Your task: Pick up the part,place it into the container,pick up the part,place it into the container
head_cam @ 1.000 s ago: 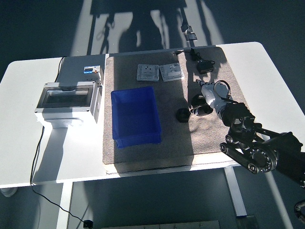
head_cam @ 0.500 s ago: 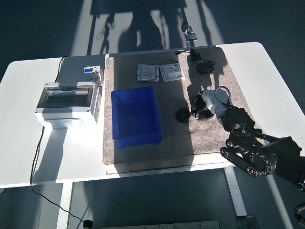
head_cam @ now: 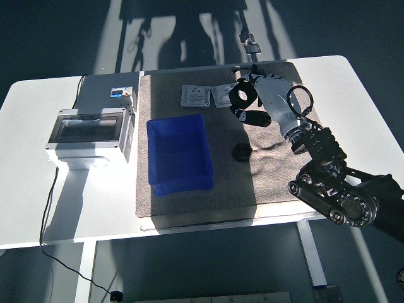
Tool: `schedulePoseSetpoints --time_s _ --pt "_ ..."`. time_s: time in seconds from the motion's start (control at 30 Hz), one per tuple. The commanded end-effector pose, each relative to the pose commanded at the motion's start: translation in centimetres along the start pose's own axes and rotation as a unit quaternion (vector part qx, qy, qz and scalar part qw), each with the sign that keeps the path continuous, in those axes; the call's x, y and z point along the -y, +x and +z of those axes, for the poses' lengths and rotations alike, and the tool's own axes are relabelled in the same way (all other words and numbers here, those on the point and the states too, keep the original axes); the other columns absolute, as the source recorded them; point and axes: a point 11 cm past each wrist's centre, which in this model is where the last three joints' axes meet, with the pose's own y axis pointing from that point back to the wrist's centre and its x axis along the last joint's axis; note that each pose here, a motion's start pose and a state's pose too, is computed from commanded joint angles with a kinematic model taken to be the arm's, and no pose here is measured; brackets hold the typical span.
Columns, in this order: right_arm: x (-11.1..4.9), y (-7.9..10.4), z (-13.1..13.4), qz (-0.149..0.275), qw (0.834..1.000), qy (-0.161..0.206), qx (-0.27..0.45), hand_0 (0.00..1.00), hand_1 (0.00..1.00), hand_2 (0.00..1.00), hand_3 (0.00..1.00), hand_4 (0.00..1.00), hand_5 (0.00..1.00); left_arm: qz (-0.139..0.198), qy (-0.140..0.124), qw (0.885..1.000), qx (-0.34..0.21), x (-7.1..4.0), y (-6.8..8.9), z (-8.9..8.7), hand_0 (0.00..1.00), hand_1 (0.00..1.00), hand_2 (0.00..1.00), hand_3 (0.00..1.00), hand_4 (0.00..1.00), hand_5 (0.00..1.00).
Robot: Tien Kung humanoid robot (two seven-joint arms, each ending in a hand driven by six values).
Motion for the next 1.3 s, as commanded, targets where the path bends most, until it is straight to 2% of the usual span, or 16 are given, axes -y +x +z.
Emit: schedulePoseSetpoints --time_s 0.17,0.2,0.3,0.37,0.4,0.57,0.6,0.77,0.8,0.97,1.0,1.13,1.17,1.2,1.3 --pt "-0.9 -2.5 -6.8 -0.074 0.991 0.099 0.045 0.704 0.305 0.432 0.54 0.216 0.002 0.002 -0.003 1.0 0.0 0.0 0.1 0.2 0.692 0.571 0.626 0.632 0.597 0.646" --pt "-1.2 -3.0 -7.7 -0.089 0.988 0.114 0.043 0.735 0.436 0.549 0.582 0.226 0.009 0.003 -0.003 1.0 0.0 0.0 0.1 0.3 0.693 0.568 0.625 0.629 0.597 0.647" --pt "-1.9 -4.9 -8.2 -0.132 0.982 0.132 0.028 0.735 0.436 0.549 0.582 0.226 0.009 0.004 -0.004 1.0 -0.001 0.0 0.2 0.3 0.693 0.568 0.625 0.629 0.597 0.647" --pt "-2.3 -6.0 -7.8 -0.157 0.979 0.13 0.012 0.735 0.436 0.549 0.582 0.226 0.009 0.005 -0.004 1.0 -0.003 0.0 0.3 0.3 0.693 0.568 0.625 0.629 0.597 0.647" --pt "-2.5 -6.5 -7.6 -0.169 0.977 0.128 0.005 0.799 0.663 0.688 0.668 0.318 0.093 0.006 -0.004 1.0 -0.004 0.0 0.3 0.2 0.692 0.568 0.622 0.63 0.598 0.647" --pt "-2.7 -7.5 -7.1 -0.197 0.974 0.114 -0.024 0.799 0.663 0.688 0.668 0.318 0.093 0.007 -0.004 1.0 -0.005 0.0 0.3 0.2 0.692 0.568 0.622 0.63 0.598 0.647" --pt "-2.7 -7.5 -7.0 -0.2 0.973 0.111 -0.029 0.951 0.836 0.83 0.767 0.516 0.271 0.007 -0.004 1.0 -0.005 0.0 0.4 0.2 0.692 0.566 0.62 0.632 0.6 0.647" --pt "-2.7 -7.8 -6.6 -0.209 0.972 0.097 -0.05 0.951 0.836 0.83 0.767 0.516 0.271 0.007 -0.003 1.0 -0.004 0.0 0.4 0.1 0.692 0.566 0.62 0.632 0.6 0.647" --pt "-2.7 -7.8 -6.6 -0.209 0.972 0.096 -0.053 0.998 0.943 0.899 0.847 0.553 0.29 0.007 -0.003 1.0 -0.004 0.0 0.4 0.1 0.689 0.56 0.619 0.631 0.602 0.647" --pt "-2.7 -7.9 -6.6 -0.217 0.97 0.094 -0.063 0.998 0.943 0.899 0.847 0.553 0.29 0.01 -0.002 1.0 -0.001 0.0 0.4 0.0 0.689 0.56 0.619 0.631 0.602 0.647" --pt "-2.7 -8.0 -6.6 -0.218 0.969 0.094 -0.064 0.998 0.998 0.951 0.898 0.595 0.283 0.01 -0.002 1.0 0.0 0.0 0.4 0.0 0.688 0.56 0.618 0.631 0.601 0.653" --pt "-2.7 -7.9 -6.4 -0.221 0.969 0.089 -0.062 0.998 0.998 0.951 0.898 0.595 0.283 0.013 -0.001 1.0 0.0 0.0 0.4 -0.1 0.688 0.56 0.618 0.631 0.601 0.653" --pt "-2.7 -7.7 -6.3 -0.218 0.971 0.084 -0.056 0.998 0.998 0.951 0.898 0.595 0.283 0.014 -0.001 1.0 0.0 0.0 0.5 -0.1 0.688 0.56 0.618 0.631 0.601 0.653" --pt "-2.7 -7.5 -6.0 -0.211 0.973 0.076 -0.047 0.998 0.998 0.955 0.915 0.617 0.241 0.015 -0.001 1.0 0.0 0.0 0.5 -0.1 0.686 0.557 0.617 0.636 0.594 0.694" --pt "-2.5 -6.1 -4.6 -0.172 0.984 0.039 -0.03 0.998 0.998 0.955 0.915 0.617 0.241 0.018 -0.001 1.0 0.0 0.0 0.5 -0.1 0.686 0.557 0.617 0.636 0.594 0.694"
